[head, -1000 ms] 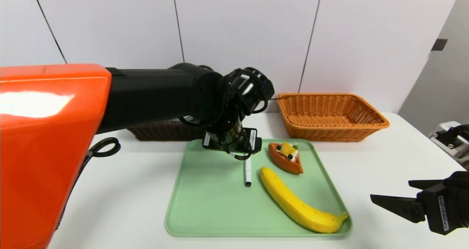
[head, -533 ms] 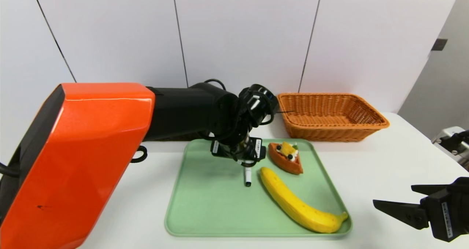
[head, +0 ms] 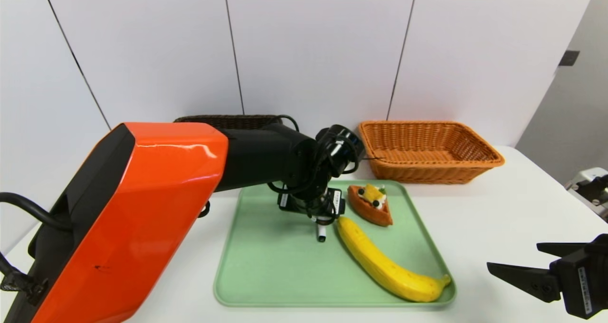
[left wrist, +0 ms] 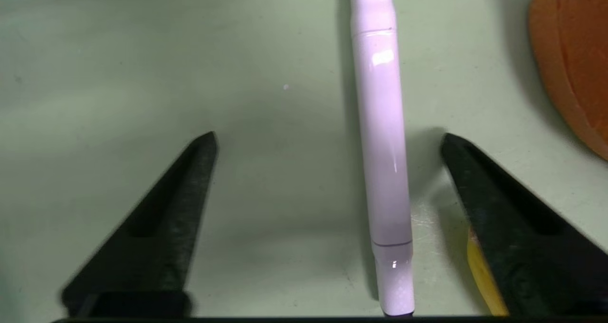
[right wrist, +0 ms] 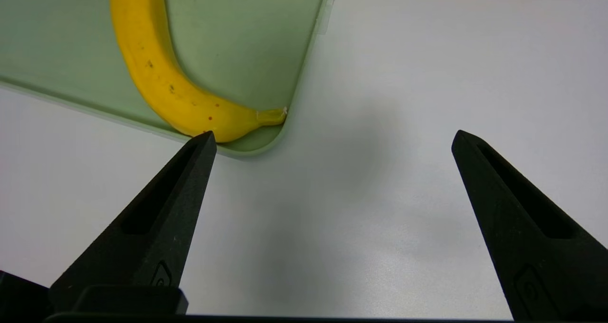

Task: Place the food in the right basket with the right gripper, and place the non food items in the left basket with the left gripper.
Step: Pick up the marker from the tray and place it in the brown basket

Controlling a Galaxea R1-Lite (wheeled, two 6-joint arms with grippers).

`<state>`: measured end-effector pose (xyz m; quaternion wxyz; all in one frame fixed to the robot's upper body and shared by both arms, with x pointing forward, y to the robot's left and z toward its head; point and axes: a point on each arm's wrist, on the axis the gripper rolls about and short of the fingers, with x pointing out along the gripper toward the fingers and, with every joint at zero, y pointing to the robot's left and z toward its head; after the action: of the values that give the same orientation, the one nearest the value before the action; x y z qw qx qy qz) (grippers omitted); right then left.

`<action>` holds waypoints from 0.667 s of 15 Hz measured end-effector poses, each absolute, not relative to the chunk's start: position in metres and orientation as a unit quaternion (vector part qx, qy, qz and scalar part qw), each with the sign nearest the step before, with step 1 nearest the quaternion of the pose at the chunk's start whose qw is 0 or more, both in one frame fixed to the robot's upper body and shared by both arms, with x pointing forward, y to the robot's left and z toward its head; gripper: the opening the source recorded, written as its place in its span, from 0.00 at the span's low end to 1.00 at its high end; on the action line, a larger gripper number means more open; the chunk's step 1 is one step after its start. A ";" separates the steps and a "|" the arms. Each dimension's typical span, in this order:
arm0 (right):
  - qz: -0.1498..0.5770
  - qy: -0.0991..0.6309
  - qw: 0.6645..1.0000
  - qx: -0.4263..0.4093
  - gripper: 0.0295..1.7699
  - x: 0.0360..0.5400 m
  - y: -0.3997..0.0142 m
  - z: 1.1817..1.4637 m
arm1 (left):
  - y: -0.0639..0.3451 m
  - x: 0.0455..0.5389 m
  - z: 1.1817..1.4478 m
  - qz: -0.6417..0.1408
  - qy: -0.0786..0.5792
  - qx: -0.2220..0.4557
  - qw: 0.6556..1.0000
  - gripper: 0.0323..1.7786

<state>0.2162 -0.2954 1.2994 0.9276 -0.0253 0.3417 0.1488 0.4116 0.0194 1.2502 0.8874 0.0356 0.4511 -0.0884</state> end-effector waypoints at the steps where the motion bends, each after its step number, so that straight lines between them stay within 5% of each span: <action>1: 0.149 0.342 0.928 -0.025 0.97 0.216 -0.295 1.299 | 0.019 0.412 1.249 -0.088 0.452 0.037 0.887 0.79; 8: 0.149 0.339 0.929 -0.025 0.97 0.215 -0.296 1.300 | 0.020 0.411 1.248 -0.084 0.456 0.042 0.885 0.37; 9: 0.149 0.338 0.929 -0.025 0.97 0.214 -0.296 1.301 | 0.021 0.411 1.249 -0.084 0.457 0.042 0.885 0.12; 10: 0.149 0.337 0.929 -0.025 0.97 0.214 -0.296 1.301 | 0.022 0.410 1.251 -0.084 0.456 0.041 0.885 0.08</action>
<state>0.2138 -0.2962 1.3009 0.9293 -0.0247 0.3372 0.1488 0.4102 0.0222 1.2514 0.8851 0.0414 0.4559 -0.0838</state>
